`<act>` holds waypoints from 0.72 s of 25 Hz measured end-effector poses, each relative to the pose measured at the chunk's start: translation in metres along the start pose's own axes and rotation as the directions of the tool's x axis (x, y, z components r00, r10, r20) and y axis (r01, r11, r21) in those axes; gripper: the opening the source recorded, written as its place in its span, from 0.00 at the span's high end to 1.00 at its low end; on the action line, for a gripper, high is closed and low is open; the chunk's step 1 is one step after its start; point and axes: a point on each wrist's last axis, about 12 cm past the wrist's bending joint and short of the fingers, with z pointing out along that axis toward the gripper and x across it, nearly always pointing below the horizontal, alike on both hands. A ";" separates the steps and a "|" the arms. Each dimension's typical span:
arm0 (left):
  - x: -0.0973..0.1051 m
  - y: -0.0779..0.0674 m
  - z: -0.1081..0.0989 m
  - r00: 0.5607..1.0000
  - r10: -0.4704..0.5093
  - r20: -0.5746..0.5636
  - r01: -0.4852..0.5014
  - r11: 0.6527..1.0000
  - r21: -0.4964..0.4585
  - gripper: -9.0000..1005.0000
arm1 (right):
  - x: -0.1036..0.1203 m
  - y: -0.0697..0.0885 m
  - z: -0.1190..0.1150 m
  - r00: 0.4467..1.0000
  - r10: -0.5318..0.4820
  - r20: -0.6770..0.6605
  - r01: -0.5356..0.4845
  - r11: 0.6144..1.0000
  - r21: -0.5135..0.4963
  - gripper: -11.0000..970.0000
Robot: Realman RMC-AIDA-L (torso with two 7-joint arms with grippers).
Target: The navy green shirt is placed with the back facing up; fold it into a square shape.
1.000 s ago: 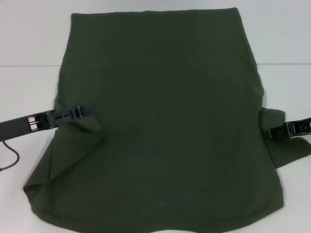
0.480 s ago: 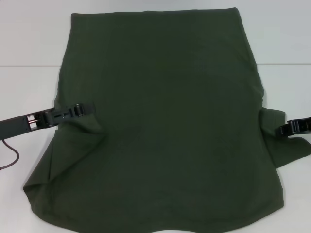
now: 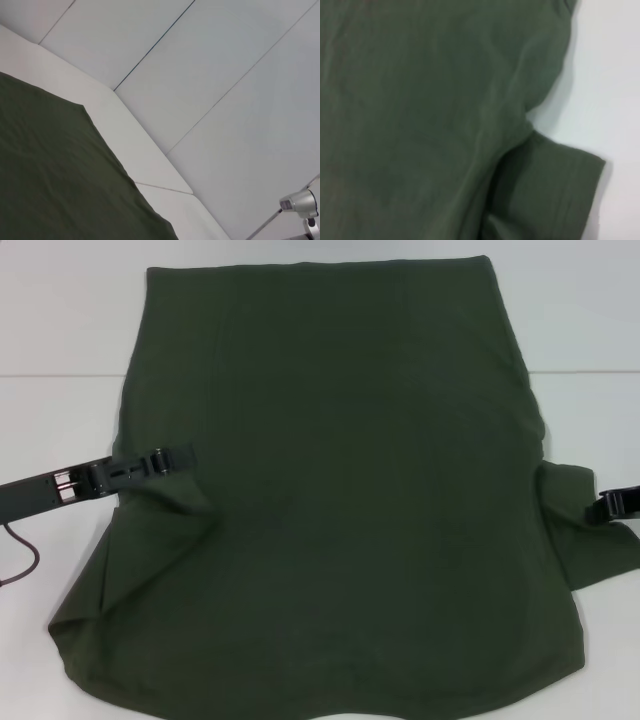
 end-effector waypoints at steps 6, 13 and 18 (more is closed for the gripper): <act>-0.001 0.000 -0.003 1.000 0.001 0.015 -0.001 1.000 0.001 0.18 | -0.003 -0.011 -0.009 0.998 0.046 0.052 -0.048 0.998 0.047 0.96; 0.000 -0.003 -0.011 0.997 -0.007 0.073 0.005 1.000 0.027 0.18 | -0.007 -0.019 -0.014 0.995 0.054 0.078 -0.060 0.996 0.072 0.95; -0.001 -0.006 -0.020 0.992 -0.013 0.129 0.006 0.999 0.054 0.18 | -0.013 -0.025 -0.020 0.993 0.072 0.099 -0.081 0.993 0.091 0.95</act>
